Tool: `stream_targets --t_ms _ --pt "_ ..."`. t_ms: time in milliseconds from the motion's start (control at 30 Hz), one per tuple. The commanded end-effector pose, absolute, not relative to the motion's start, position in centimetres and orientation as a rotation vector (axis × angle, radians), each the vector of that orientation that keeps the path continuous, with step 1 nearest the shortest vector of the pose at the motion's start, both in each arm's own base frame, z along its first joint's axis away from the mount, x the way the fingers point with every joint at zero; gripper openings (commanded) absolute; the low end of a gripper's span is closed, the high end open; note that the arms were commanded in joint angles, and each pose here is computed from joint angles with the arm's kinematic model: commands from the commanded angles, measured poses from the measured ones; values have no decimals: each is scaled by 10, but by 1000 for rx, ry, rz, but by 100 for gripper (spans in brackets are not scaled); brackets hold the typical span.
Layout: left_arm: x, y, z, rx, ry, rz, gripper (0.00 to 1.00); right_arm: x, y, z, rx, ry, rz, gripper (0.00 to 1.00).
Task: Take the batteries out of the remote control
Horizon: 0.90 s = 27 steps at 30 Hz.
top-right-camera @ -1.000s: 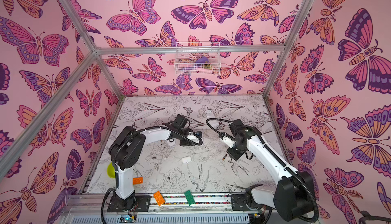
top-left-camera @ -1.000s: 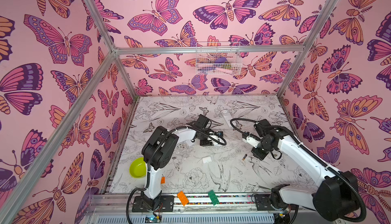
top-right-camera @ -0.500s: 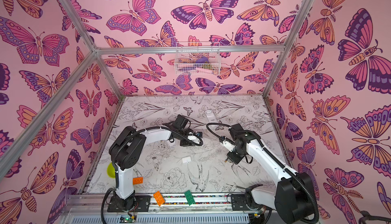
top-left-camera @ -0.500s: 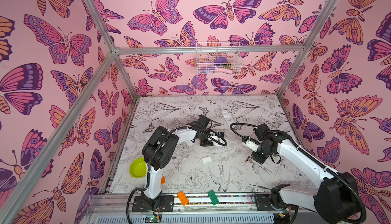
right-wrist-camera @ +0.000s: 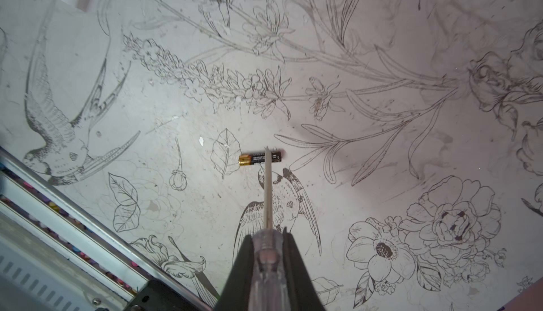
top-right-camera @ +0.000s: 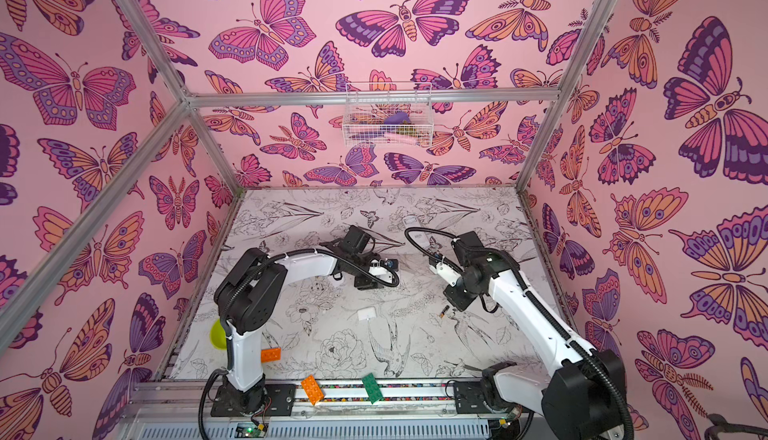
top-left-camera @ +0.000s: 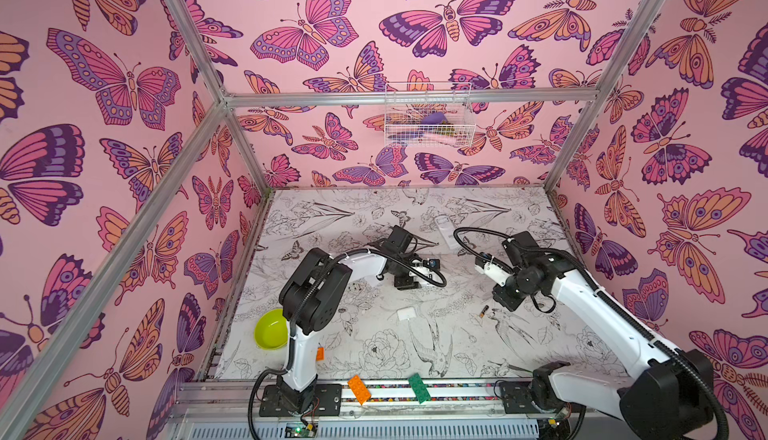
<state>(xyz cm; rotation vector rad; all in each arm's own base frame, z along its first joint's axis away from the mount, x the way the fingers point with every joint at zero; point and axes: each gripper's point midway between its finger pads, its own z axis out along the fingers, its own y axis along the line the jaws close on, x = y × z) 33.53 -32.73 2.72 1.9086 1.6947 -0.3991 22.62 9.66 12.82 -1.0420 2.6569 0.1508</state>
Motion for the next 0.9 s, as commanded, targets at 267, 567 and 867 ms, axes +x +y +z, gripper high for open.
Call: stream_targets --t_ms 267,567,867 --pt "324 -339 52 1847 1783 -549 79 264 126 163 -660 2595 510 0" --pt "335 -350 51 1813 1809 -570 81 300 155 144 -303 2636 798 0" --pt "334 -357 38 1849 1819 -539 79 324 172 126 -106 2590 1093 0"
